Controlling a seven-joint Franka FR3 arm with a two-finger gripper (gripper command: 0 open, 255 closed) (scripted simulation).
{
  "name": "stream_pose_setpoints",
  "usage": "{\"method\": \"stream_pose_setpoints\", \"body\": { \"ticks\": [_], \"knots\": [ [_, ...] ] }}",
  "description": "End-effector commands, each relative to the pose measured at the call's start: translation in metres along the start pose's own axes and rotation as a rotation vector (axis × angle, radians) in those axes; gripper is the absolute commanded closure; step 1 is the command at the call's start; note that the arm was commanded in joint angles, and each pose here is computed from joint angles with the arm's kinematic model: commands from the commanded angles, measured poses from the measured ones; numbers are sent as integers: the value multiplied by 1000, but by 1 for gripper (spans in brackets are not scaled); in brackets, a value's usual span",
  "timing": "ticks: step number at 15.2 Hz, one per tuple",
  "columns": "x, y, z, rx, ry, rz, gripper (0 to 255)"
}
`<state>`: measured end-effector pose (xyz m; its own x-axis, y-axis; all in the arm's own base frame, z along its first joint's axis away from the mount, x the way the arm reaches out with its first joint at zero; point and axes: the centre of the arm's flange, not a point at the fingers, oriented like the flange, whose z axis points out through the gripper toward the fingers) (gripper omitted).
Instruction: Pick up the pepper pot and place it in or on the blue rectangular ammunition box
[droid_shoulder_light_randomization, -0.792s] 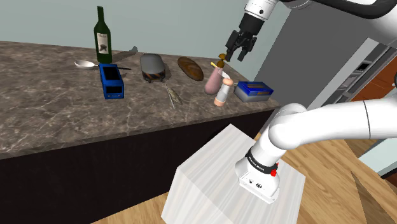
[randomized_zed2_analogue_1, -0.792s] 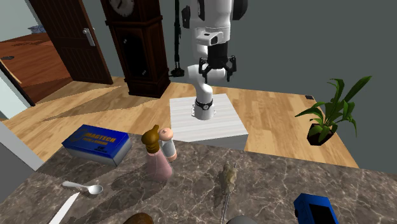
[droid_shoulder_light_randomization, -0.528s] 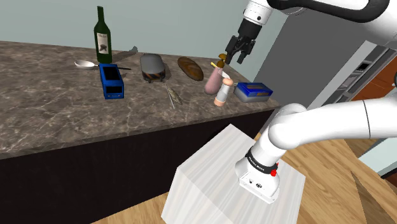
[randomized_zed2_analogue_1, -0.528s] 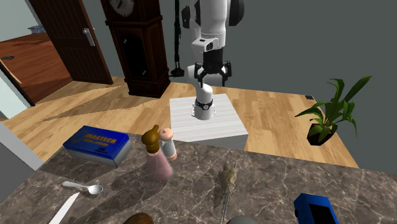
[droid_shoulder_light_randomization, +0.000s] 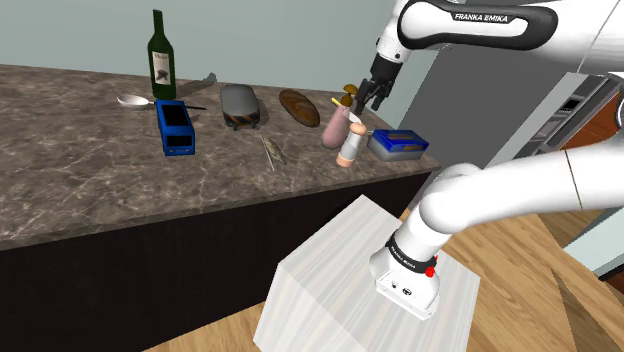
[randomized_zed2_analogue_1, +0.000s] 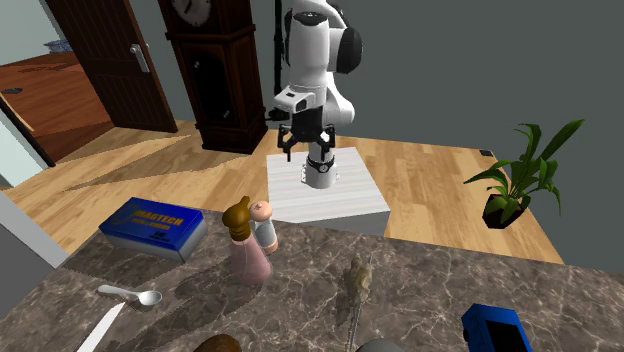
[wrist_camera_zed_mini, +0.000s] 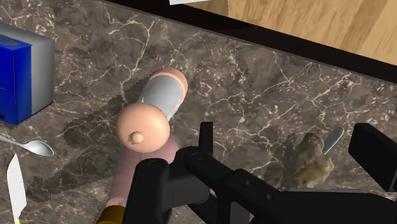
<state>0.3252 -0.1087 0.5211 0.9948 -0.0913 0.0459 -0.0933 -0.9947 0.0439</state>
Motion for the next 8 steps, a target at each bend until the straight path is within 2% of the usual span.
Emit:
{"method": "stream_pose_setpoints", "body": {
  "ticks": [1,8],
  "knots": [
    [6,16,18,-22,1,-15,0],
    [31,77,71,-93,0,-59,0]
  ]
}}
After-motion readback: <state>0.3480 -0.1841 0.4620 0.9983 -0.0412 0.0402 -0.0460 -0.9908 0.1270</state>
